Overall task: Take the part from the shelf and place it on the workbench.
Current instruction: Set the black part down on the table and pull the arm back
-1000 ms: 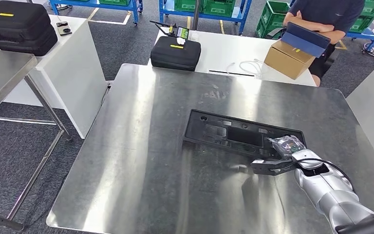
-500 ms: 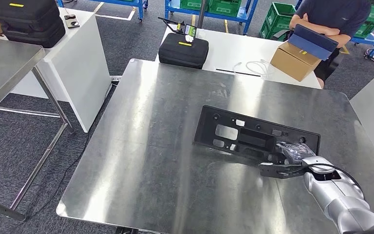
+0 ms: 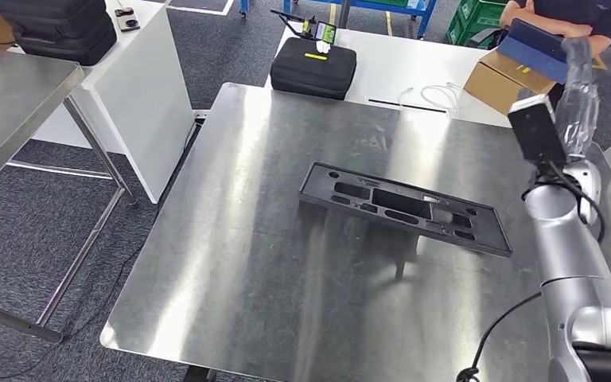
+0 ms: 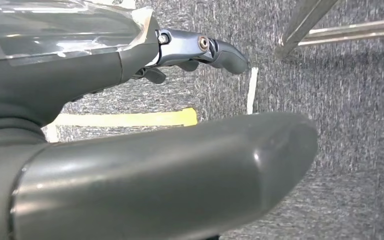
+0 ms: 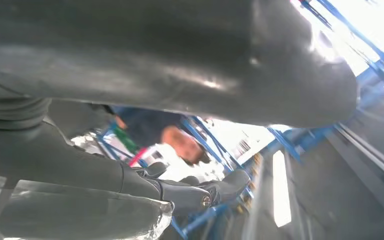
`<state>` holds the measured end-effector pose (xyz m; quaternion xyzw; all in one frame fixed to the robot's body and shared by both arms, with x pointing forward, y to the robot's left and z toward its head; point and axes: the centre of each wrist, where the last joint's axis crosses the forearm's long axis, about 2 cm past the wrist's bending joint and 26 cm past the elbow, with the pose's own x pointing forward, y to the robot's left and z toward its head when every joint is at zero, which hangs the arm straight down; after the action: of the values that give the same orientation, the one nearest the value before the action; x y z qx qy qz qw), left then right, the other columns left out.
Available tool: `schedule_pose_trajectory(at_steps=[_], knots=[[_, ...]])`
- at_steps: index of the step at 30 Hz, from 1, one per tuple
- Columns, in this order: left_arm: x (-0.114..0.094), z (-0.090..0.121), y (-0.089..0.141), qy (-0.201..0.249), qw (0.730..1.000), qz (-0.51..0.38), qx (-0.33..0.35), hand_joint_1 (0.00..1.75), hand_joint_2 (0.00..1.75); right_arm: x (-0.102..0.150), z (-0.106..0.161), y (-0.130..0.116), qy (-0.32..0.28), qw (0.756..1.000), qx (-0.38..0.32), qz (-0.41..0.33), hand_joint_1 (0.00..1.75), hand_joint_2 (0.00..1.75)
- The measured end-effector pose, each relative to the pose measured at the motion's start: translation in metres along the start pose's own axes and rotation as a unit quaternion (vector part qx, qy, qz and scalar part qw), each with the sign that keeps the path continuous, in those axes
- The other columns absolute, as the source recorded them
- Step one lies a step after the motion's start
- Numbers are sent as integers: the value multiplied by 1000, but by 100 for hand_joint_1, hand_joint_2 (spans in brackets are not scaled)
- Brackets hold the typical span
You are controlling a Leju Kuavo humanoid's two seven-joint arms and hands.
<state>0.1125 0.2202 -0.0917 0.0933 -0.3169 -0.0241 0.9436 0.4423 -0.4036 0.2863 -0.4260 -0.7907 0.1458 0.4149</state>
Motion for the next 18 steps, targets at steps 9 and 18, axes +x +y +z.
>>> schedule_pose_trajectory(at_steps=[9, 18], knots=[[2, -1, 1, 4, 1000, -14, -12, 0, 0, 0, -15, -25, -19, 997, 5, 73, 0, 0], [3, -2, 2, 2, 1000, -9, -7, 0, 0, -20, -5, -21, 1, 996, 3, 89, 0, 0]])
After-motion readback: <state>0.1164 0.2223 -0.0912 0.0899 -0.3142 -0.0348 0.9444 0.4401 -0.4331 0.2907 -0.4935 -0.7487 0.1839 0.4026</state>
